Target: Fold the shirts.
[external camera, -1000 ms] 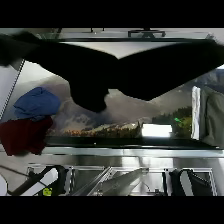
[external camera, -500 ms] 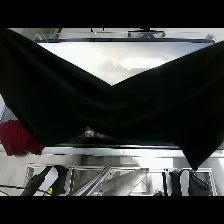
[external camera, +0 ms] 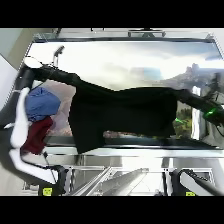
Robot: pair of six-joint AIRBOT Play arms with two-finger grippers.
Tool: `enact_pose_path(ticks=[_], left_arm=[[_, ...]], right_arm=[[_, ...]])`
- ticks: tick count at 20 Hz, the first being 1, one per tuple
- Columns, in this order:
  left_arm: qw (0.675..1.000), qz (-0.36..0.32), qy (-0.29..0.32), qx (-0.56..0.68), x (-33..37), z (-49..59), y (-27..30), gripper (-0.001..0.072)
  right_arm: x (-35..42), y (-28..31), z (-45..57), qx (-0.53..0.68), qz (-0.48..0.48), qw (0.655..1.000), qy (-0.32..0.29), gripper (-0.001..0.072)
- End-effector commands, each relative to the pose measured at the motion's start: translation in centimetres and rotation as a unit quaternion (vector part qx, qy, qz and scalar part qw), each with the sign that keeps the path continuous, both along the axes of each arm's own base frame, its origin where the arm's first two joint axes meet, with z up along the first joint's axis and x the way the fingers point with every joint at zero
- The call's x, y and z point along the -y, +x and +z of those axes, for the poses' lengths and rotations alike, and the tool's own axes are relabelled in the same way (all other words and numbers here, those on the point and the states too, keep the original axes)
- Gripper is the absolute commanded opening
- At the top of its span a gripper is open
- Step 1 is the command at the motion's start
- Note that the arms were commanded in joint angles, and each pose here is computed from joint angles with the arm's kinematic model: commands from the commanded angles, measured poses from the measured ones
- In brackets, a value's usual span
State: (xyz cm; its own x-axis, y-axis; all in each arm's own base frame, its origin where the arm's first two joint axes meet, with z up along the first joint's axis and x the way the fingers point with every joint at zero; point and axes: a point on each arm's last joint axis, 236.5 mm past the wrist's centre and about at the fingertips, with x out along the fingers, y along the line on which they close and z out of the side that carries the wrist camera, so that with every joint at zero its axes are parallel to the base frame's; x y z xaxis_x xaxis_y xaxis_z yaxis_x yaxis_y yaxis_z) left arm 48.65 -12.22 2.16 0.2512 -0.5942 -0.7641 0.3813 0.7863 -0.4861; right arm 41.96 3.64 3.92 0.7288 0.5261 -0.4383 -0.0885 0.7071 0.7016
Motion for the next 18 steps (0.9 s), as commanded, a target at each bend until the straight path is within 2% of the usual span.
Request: enact_pose_path(ticks=[1, 3, 4, 5, 6, 9, 13, 15, 18], left_arm=[[0.995, 0.0, 0.016, -0.101, -1.2, -8.4, 2.0, 0.0019], [0.995, 0.004, 0.01, -0.099, -2.6, -7.6, 3.4, 0.0023], [0.994, 0.007, 0.008, -0.104, -3.4, -6.8, 3.5, 0.0039], [0.993, 0.011, 0.006, -0.113, -4.2, -6.0, 3.3, 0.0264], [0.992, 0.016, 0.004, -0.125, -5.2, -5.0, 2.7, 0.0334], [0.985, 0.028, -0.005, -0.169, -8.2, -3.9, -0.6, 0.0334], [0.958, 0.071, -0.037, -0.276, -11.0, -6.4, -9.8, 0.0334], [0.946, 0.098, -0.053, -0.304, -11.5, -8.5, -14.1, 0.0334], [0.94, 0.137, -0.058, -0.308, -12.1, -11.5, -16.8, 0.0334]], right_arm=[[-0.6, 3.3, -8.3, -0.061, 0.01, 0.998, 0.022, 0.0026], [-0.7, 5.7, -7.3, -0.045, 0.029, 0.998, 0.035, 0.0056], [-0.4, 6.6, -6.1, -0.035, 0.032, 0.998, 0.042, 0.0209], [0.0, 7.2, -4.6, -0.025, 0.034, 0.998, 0.045, 0.0261], [0.5, 7.5, -3.0, -0.017, 0.043, 0.998, 0.045, 0.0261], [3.7, 5.1, -1.1, -0.051, 0.056, 0.997, 0.016, 0.0261], [9.2, -1.4, -2.7, -0.137, 0.049, 0.989, -0.037, 0.0261], [10.9, -3.5, -3.5, -0.155, 0.027, 0.987, -0.026, 0.0261], [12.1, -5.4, -4.0, -0.169, 0.006, 0.986, -0.008, 0.0261]])
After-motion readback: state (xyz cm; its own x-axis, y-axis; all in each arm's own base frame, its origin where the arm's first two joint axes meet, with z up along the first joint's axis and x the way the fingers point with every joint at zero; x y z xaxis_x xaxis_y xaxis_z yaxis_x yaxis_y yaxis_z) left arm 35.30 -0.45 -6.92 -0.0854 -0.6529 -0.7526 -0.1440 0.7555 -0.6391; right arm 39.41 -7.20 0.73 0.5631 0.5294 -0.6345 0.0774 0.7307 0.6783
